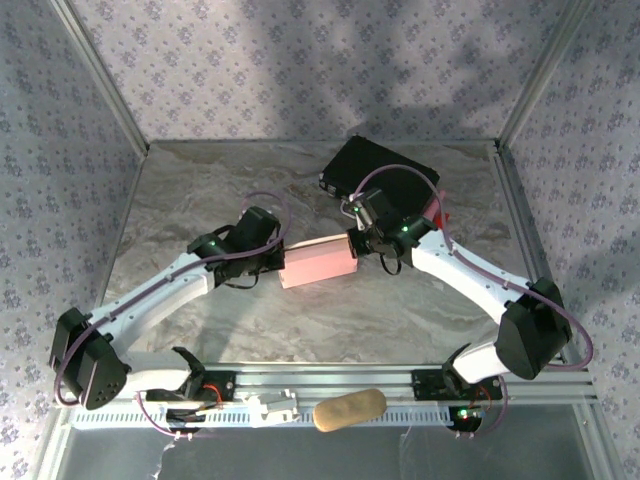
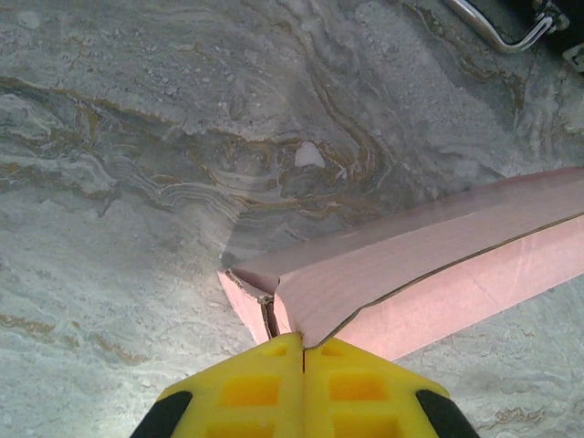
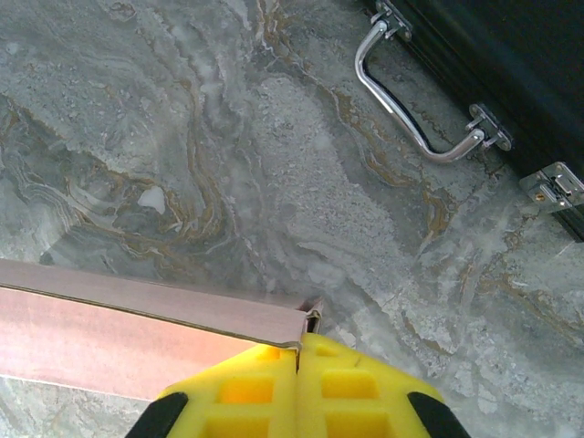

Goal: Fold the paper box

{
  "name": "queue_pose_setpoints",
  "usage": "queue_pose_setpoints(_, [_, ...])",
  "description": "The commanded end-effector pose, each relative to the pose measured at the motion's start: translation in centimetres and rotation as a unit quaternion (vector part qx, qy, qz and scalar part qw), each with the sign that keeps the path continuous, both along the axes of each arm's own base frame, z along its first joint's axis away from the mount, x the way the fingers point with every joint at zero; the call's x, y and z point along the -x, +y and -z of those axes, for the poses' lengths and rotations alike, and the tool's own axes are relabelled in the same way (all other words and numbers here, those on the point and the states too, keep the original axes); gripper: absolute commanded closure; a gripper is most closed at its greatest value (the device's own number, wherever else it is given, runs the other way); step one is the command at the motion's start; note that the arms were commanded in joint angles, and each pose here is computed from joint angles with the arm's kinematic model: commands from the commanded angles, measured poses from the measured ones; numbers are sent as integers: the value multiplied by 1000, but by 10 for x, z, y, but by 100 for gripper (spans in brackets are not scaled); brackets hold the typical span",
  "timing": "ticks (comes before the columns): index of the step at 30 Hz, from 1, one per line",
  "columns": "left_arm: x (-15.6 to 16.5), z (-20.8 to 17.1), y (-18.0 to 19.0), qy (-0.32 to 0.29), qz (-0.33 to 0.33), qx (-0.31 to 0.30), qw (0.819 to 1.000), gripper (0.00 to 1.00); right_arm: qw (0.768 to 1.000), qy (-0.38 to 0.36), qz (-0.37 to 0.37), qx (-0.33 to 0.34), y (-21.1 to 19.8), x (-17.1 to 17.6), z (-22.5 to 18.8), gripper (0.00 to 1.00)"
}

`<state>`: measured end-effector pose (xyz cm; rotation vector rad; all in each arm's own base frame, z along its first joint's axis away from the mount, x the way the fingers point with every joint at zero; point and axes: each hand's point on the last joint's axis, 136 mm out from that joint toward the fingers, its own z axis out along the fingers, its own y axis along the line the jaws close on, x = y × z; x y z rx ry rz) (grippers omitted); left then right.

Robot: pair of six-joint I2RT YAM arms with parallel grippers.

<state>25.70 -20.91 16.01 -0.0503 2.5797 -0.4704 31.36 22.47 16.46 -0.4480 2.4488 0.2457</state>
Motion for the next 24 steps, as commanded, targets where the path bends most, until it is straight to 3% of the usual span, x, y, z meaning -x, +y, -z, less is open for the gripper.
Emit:
queue_pose_setpoints(1, [3, 9, -6, -4, 25, 5, 1000, 100, 1000, 15, -24, -1, 9, 12, 14, 100])
queue_pose_setpoints(10, [9, 31, 8, -4, 24, -26, 999, 100, 999, -4, -23, 36, -7, 20, 37, 100])
queue_pose_setpoints(18, [10, 35, 10, -5, 22, -49, 999, 100, 999, -8, -8, 37, -13, 26, 30, 100])
queue_pose_setpoints(24, [12, 38, 5, -4, 31, -58, 998, 100, 999, -20, 9, -29, -8, 32, 2, 74])
